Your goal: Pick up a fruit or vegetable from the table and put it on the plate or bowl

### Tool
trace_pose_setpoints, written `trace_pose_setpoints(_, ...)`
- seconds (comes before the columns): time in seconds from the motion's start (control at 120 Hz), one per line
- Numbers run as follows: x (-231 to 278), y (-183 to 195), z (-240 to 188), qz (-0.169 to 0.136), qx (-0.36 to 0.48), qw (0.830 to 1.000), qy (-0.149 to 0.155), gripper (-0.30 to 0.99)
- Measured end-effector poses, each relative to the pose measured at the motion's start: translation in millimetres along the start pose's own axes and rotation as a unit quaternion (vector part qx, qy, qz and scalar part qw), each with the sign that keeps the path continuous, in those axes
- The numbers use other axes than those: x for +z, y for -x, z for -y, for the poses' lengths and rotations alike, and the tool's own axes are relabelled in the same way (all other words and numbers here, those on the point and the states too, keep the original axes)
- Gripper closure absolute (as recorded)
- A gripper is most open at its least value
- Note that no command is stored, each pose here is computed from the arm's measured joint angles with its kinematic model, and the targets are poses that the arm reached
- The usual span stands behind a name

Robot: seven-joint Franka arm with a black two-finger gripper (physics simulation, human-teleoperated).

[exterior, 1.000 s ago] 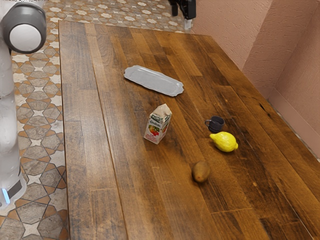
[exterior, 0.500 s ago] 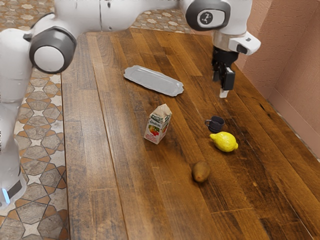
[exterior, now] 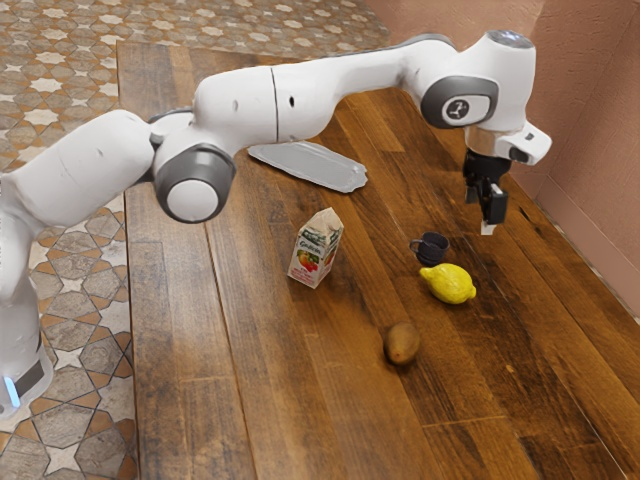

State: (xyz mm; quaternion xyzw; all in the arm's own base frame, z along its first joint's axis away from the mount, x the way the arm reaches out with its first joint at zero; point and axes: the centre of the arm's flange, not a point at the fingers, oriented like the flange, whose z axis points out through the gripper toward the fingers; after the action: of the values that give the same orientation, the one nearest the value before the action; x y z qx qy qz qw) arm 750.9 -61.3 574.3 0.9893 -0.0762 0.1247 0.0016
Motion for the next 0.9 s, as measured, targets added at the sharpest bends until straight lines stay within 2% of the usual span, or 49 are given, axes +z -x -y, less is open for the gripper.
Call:
trace_pose_setpoints(0.142, 22.9, 0.8, 2.9, 0.02, 0.006, 1.0, 0.002, 0.0)
trace_pose_setpoints(0.283, 55.2, 7.0, -2.0, 0.058, 0.016, 0.998, 0.01, 0.0)
trace_pose_setpoints(0.417, 54.7, 18.2, -13.7, 0.078, 0.028, 0.996, 0.014, 0.0)
trace_pose_setpoints(0.675, 55.8, 32.0, -14.4, 0.089, 0.035, 0.995, 0.018, 0.0)
trace_pose_setpoints(0.9, 61.1, 34.0, -19.0, 0.086, 0.054, 0.994, 0.027, 0.0)
